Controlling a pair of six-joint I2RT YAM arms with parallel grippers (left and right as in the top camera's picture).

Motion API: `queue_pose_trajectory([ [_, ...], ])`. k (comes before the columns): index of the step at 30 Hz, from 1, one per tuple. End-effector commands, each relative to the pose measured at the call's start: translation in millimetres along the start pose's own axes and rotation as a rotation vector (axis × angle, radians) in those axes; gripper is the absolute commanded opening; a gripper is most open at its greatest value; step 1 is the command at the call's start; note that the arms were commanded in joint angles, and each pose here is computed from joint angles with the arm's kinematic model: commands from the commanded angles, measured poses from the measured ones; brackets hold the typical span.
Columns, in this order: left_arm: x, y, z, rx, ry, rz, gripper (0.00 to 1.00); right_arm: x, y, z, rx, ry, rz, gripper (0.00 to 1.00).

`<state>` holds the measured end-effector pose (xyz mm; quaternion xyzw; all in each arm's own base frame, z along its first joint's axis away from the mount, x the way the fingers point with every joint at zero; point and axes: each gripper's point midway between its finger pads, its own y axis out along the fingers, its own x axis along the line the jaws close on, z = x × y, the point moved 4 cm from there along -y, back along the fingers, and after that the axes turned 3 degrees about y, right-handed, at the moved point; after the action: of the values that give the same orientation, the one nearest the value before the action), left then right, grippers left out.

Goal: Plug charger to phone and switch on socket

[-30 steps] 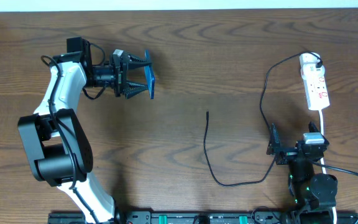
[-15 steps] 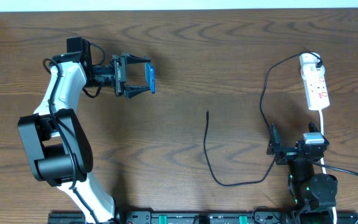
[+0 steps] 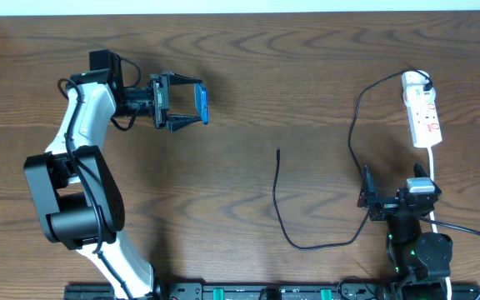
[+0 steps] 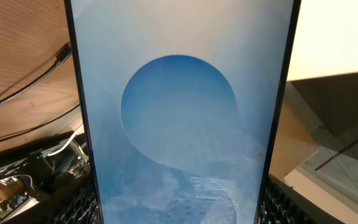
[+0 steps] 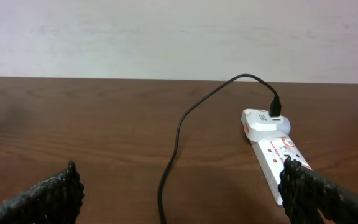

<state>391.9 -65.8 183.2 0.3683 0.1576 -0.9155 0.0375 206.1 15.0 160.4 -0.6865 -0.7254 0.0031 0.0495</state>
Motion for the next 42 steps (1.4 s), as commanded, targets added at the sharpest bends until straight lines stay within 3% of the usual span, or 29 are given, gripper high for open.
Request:
queue_pose_trajectory([
  [1,-12.9,-4.5,17.3,0.033,0.036,0.04,0.07,0.1,-0.2,0.5,0.0,0.01,0.002,0.99],
  [42,-14.3,-4.7,19.3,0.048,0.036,0.051,0.07,0.1,-0.2,0.5,0.0,0.01,0.002,0.99],
])
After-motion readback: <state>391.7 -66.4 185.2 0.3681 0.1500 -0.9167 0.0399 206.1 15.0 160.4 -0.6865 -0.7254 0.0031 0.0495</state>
